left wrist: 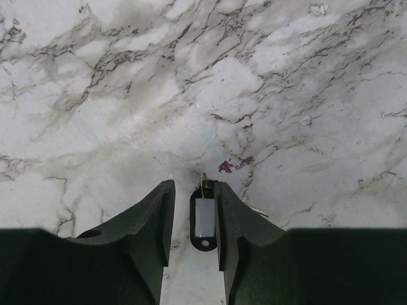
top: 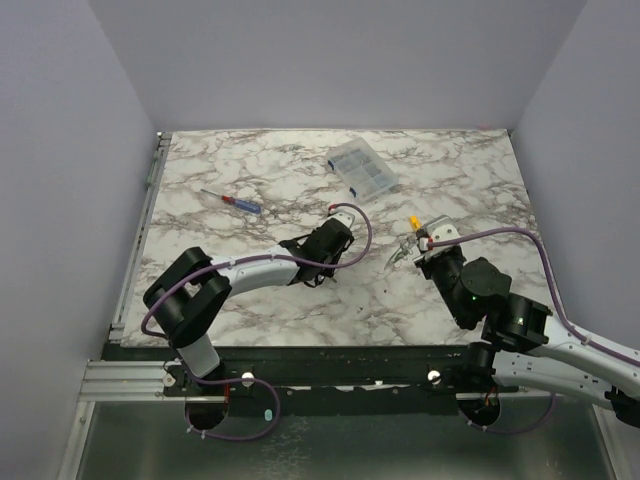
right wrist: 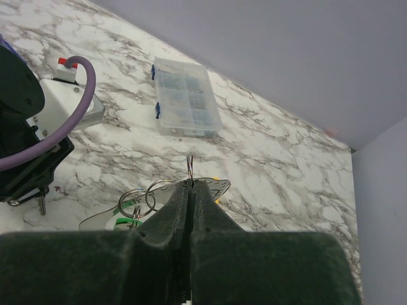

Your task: Put the keys on the keyring

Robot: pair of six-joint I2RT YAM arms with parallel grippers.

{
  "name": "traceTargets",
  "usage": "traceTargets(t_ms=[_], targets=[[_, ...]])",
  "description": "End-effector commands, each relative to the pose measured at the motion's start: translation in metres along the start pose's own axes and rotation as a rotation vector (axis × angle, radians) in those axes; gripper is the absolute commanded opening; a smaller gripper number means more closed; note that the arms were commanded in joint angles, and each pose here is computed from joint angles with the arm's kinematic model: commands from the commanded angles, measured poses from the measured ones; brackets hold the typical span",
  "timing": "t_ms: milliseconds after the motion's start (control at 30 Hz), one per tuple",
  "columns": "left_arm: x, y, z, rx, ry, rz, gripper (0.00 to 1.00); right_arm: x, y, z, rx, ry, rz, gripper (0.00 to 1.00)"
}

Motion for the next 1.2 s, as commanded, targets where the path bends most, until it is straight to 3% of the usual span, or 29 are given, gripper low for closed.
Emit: traceTargets(t_ms=[0, 767, 833, 933, 1167], targets=[[-0.008, -0.008, 0.013, 0.020, 0.036, 0.042, 0.36, 0.000, -0.001, -0.004, -0.022, -0.022, -0.004, 0.01], [-0.017, -0.009, 0.020, 0.014, 0.049, 0.033, 0.21, 0.000, 0.002, -0.003, -0.021, -0.016, -0.013, 0.01], [-0.017, -0.009, 0.020, 0.014, 0.049, 0.034, 0.19, 0.000, 0.002, -0.002, -0.020, -0.014, -0.013, 0.01], [-0.017, -0.009, 0.019, 0.015, 0.047, 0.033, 0.00, 0.000, 0.002, -0.002, -0.021, -0.015, -0.015, 0.01], [0.001, -0.007, 0.002, 0.032, -0.028, 0.050, 0.00, -0.001, 0.003, -0.001, -0.019, -0.014, -0.016, 0.01]])
Point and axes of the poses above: each gripper's point midway between its finger pads, its own x axis back along the fingers, its own y axis along the line the jaws close on, z = x × y, the point moved 3 cm from there along x, back along the fingers, and after that the axes turned 6 degrees about -x, right-handed, at the moved point
